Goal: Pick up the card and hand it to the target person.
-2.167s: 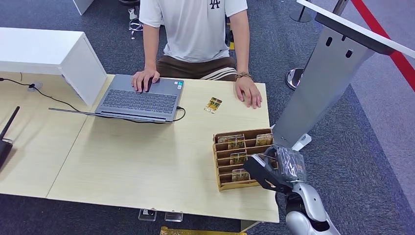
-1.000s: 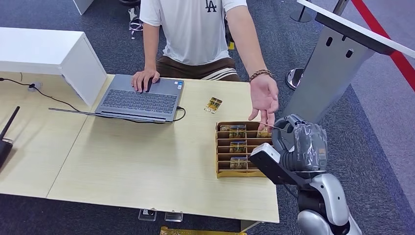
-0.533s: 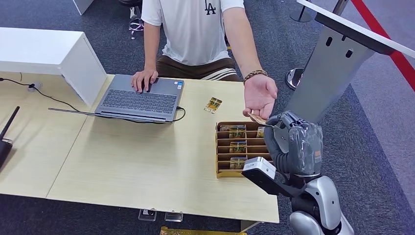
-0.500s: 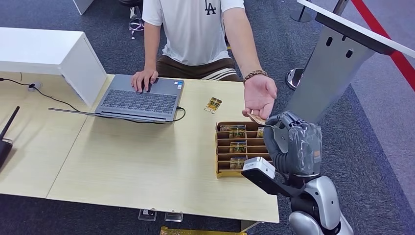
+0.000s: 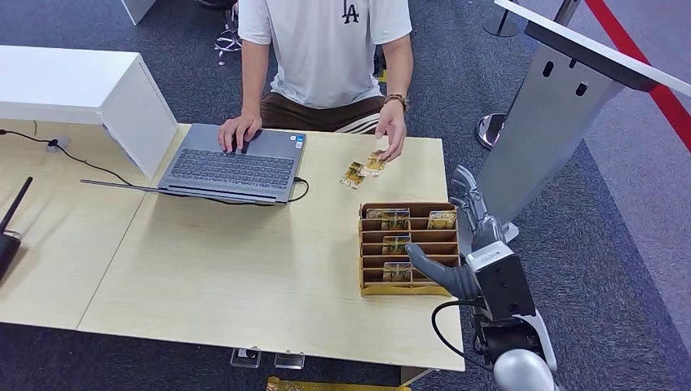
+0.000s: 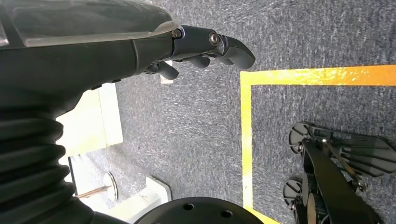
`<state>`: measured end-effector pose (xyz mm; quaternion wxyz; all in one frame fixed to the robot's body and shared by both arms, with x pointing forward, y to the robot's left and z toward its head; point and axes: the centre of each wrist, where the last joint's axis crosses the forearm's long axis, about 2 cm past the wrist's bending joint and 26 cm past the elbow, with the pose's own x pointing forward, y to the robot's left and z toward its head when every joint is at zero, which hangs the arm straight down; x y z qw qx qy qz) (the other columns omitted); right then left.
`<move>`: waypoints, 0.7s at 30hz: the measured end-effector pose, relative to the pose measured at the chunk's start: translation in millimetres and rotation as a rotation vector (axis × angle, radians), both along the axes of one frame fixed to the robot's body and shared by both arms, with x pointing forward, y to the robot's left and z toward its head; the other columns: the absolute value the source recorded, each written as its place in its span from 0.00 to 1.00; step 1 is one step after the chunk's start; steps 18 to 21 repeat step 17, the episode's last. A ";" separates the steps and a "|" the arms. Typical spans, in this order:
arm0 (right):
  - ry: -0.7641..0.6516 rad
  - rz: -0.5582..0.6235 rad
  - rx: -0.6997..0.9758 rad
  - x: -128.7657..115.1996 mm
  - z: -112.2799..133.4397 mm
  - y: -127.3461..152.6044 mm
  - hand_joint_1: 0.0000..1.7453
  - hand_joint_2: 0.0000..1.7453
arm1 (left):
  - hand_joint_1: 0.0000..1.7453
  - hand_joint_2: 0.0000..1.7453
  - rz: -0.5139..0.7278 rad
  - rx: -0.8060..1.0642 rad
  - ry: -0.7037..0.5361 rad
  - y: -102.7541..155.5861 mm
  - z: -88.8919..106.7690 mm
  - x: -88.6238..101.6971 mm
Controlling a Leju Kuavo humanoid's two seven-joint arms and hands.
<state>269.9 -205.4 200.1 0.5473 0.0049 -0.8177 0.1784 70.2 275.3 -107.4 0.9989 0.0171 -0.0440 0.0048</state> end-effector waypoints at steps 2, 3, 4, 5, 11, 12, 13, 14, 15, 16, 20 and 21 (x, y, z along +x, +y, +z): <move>0.112 0.040 0.090 -3.5 -7.2 -2.9 0.00 1.00 | 0.00 0.00 0.004 0.000 0.007 0.0 0.0 0.0; 0.164 0.056 0.129 -5.1 -10.7 -4.7 0.00 1.00 | 0.00 0.00 0.006 0.000 0.011 0.0 0.0 0.0; 0.213 0.071 0.165 -6.9 -14.2 -6.6 0.00 1.00 | 0.00 0.00 0.007 0.001 0.015 0.1 0.0 -0.1; 0.258 0.084 0.199 -8.7 -17.7 -8.4 0.00 1.00 | 0.00 0.00 0.008 0.002 0.017 0.1 0.0 -0.1; 0.449 0.125 0.349 -20.6 -40.1 -19.8 0.00 1.00 | 0.00 0.00 0.019 0.008 0.022 0.3 0.0 -0.3; 0.467 0.122 0.356 -22.2 -43.3 -21.3 0.00 1.00 | 0.00 0.00 0.020 0.009 0.022 0.3 0.0 -0.3; 0.482 0.117 0.361 -23.7 -46.2 -23.0 0.00 1.00 | 0.00 0.00 0.021 0.010 0.022 0.3 0.0 -0.3; 0.496 0.111 0.364 -24.9 -48.9 -24.9 0.00 1.00 | 0.00 0.00 0.022 0.011 0.022 0.3 0.0 -0.3; 0.508 0.104 0.366 -25.9 -51.2 -26.8 0.00 1.00 | 0.00 0.00 0.022 0.012 0.023 0.3 0.0 -0.3; 0.519 0.097 0.367 -26.6 -53.2 -28.7 0.00 1.00 | 0.00 0.00 0.022 0.012 0.023 0.4 0.0 -0.3; 0.525 0.094 0.368 -26.9 -54.1 -29.7 0.00 1.00 | 0.00 0.00 0.022 0.012 0.024 0.4 0.0 -0.3; 0.525 0.094 0.368 -26.9 -54.1 -29.7 0.00 1.00 | 0.00 0.00 0.022 0.012 0.024 0.4 0.0 -0.3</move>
